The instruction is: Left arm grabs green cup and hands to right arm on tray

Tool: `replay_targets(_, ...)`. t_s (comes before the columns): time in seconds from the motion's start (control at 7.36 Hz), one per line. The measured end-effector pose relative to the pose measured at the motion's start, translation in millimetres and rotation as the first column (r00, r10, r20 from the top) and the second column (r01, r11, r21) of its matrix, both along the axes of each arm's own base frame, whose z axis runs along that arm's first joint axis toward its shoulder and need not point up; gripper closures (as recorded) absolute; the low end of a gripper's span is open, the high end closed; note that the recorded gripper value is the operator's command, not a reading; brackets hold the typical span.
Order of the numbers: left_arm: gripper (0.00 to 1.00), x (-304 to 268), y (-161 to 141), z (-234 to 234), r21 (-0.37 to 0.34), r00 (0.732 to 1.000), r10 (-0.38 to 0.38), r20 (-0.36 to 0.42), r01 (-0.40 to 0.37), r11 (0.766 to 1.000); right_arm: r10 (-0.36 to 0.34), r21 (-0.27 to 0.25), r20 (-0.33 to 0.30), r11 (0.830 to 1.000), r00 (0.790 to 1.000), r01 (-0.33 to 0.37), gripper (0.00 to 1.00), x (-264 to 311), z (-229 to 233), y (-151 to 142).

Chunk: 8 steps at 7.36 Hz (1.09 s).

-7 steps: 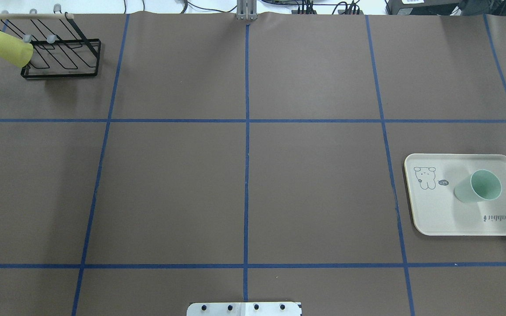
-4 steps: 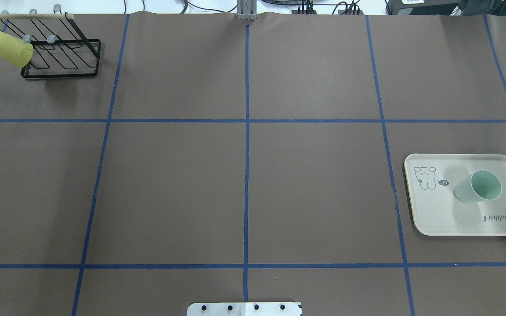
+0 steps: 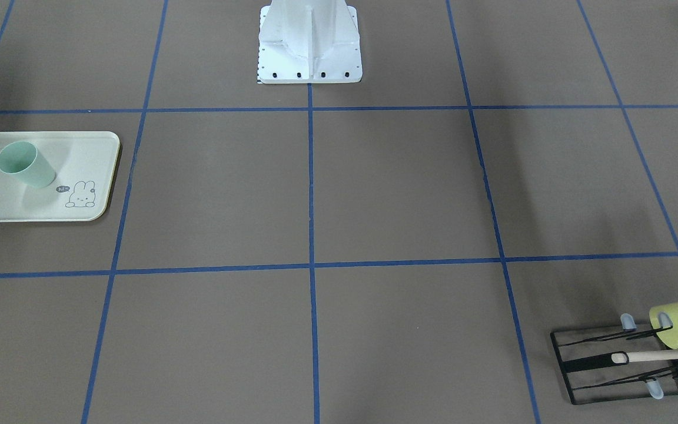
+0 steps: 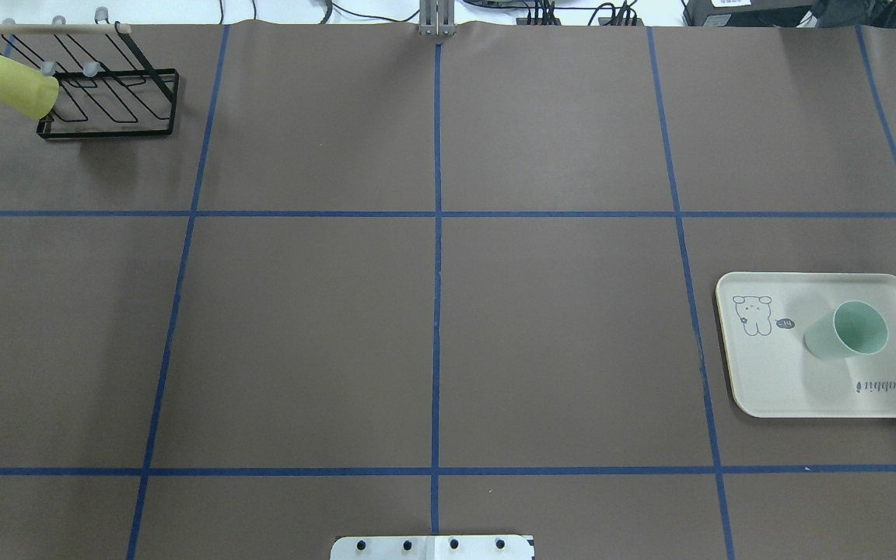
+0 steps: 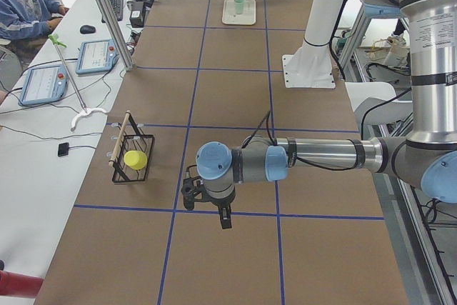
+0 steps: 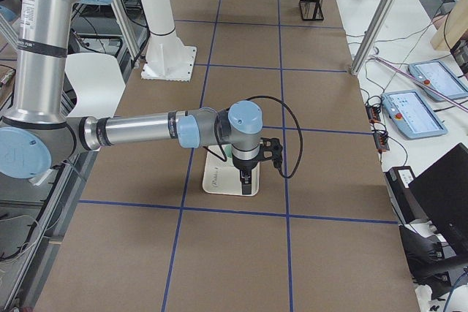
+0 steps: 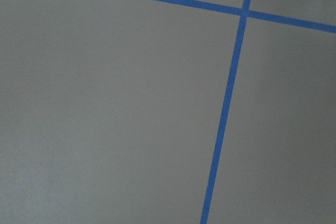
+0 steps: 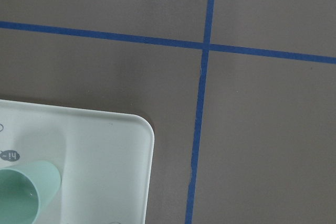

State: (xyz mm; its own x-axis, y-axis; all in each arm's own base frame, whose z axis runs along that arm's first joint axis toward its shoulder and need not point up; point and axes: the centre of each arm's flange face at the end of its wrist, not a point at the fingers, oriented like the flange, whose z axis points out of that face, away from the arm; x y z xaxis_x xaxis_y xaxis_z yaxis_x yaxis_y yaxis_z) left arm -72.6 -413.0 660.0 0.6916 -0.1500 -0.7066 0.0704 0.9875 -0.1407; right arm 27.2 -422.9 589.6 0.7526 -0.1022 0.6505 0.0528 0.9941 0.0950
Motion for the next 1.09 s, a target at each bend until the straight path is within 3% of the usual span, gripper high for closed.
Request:
replay_targets(0.27, 0.00, 0.4, -0.8, -1.0, 0.017, 1.000, 0.001, 0.000, -0.001, 1.000, -0.017, -0.007, -0.028, 1.000, 0.999, 0.017, 0.00, -6.9, 6.1, -0.2)
replay_targets(1.09, 0.00, -0.7, -6.8, -5.3, 0.082, 1.000, 0.000, 0.011, -0.001, 0.997, -0.021, -0.011, -0.030, 1.000, 0.999, 0.020, 0.00, -8.4, 9.1, -0.6)
